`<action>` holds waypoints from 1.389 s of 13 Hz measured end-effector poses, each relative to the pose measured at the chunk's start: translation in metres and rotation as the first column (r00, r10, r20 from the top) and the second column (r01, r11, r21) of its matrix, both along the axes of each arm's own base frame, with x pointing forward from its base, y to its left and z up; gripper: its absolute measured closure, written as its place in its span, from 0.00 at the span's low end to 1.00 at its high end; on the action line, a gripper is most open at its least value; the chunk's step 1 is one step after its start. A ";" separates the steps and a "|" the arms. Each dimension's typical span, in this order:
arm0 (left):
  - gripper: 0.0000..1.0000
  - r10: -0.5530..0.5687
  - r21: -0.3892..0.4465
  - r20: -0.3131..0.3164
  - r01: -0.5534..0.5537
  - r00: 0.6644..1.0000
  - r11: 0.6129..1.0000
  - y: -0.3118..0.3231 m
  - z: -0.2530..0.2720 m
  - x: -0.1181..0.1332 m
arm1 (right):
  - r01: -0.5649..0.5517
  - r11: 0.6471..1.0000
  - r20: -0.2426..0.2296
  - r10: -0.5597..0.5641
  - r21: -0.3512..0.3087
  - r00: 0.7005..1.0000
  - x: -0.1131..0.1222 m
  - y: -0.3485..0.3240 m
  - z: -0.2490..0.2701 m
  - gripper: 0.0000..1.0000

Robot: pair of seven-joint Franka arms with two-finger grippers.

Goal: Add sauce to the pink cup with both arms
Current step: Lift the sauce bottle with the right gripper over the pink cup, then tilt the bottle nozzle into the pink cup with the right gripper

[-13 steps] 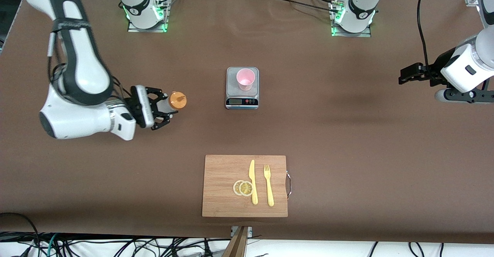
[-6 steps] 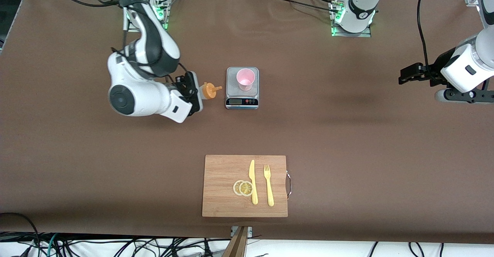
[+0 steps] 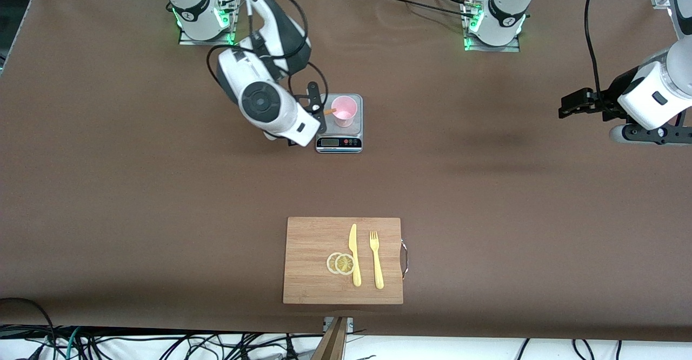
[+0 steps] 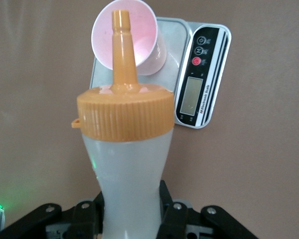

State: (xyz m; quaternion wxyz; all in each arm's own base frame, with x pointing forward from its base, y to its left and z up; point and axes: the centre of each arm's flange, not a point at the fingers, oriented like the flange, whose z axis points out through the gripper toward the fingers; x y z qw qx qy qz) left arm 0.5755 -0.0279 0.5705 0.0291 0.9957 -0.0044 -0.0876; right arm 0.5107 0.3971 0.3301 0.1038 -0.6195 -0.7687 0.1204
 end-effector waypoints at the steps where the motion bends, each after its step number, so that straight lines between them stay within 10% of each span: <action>1: 0.00 0.000 0.000 0.000 0.000 1.000 1.000 0.000 0.000 0.000 | -0.006 1.000 -0.002 0.006 -0.019 1.000 -0.005 0.001 -0.006 0.66; 18: 0.00 0.000 0.000 0.000 0.000 1.000 1.000 0.000 0.000 0.000 | 0.118 0.927 0.257 -0.024 -0.356 0.966 -0.075 0.051 -0.035 0.66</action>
